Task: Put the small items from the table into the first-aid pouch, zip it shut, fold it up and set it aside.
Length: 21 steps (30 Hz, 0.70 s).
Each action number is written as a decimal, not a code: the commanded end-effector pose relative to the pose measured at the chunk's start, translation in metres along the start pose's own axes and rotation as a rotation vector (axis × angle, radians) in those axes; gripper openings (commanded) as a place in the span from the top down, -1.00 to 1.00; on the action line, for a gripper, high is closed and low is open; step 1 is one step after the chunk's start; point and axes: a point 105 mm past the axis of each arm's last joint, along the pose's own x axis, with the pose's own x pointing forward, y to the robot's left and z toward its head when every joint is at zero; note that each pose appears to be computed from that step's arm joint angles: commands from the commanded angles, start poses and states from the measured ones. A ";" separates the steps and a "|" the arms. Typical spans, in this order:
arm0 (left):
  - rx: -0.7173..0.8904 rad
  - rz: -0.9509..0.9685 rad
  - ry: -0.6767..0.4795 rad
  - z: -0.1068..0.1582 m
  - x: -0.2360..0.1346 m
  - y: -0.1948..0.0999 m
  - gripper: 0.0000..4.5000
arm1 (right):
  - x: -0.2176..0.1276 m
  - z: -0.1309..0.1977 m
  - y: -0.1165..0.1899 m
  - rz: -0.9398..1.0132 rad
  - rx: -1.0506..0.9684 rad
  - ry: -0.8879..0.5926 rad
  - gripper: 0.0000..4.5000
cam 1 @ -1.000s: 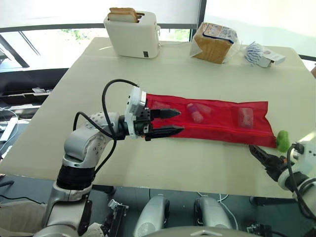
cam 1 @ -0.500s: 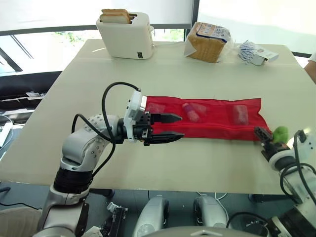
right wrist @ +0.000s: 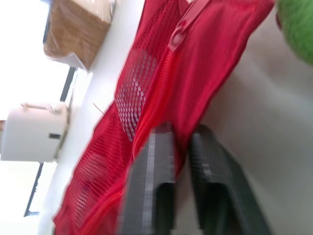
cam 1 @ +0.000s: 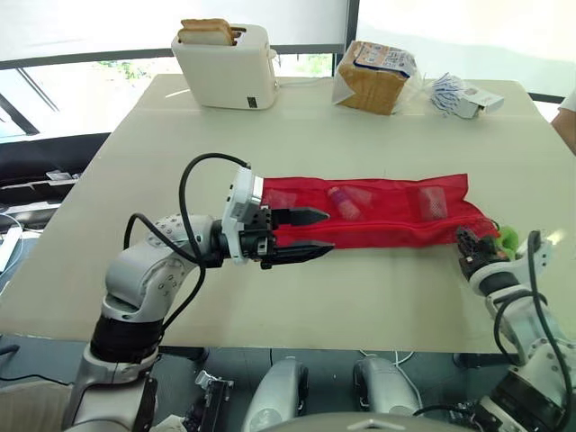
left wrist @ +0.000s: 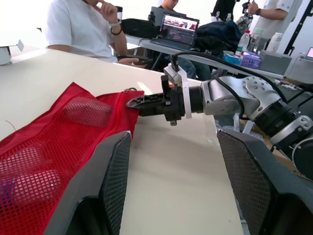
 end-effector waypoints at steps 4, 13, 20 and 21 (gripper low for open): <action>0.046 0.016 -0.021 0.018 0.007 -0.006 -0.34 | -0.003 0.031 0.011 0.033 -0.283 -0.084 0.96; 0.034 0.069 -0.017 0.012 0.002 0.004 -0.34 | -0.028 0.070 0.044 0.080 -0.936 -0.173 0.96; 0.007 0.131 0.008 -0.002 -0.016 0.009 -0.34 | -0.038 0.021 0.078 0.300 -1.383 -0.054 0.96; -0.001 0.145 0.011 -0.005 -0.020 0.010 -0.34 | -0.037 0.011 0.081 0.339 -1.425 -0.035 0.96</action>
